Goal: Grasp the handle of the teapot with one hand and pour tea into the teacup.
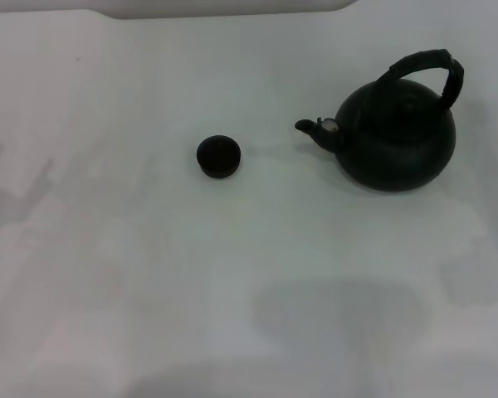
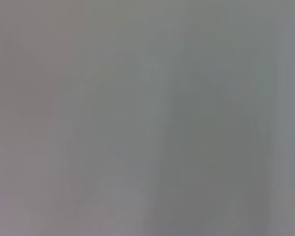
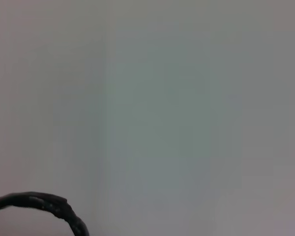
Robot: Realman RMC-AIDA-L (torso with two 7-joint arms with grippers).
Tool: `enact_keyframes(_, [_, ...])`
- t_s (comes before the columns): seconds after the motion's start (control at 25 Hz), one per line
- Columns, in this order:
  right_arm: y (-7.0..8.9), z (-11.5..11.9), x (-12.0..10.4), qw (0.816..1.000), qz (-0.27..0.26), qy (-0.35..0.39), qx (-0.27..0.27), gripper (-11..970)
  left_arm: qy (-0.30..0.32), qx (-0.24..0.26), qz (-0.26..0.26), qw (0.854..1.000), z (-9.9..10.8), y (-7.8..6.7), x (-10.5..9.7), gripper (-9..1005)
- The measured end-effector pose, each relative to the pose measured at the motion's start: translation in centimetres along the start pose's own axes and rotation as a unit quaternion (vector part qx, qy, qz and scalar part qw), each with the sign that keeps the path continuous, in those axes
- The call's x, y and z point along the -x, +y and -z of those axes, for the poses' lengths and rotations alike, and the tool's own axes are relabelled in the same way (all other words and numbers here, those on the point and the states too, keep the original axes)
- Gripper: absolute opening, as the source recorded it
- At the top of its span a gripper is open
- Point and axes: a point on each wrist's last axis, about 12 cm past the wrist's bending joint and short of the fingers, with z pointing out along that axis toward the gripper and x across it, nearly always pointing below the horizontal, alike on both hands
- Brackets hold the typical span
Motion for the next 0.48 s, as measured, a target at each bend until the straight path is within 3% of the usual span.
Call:
enact_keyframes(0.28, [-0.7,-0.9,0.4,1.000,0.016,0.002,0.002,822,0.030,-0.012,0.042,0.999,-0.4,-0.9,-1.0,843])
enact_keyframes(0.48, [-0.8,-1.1,0.5,0.999,0.036,-0.003,-0.003,822,0.015,0.001,0.033,0.999,-0.2,-1.7,-1.4,843])
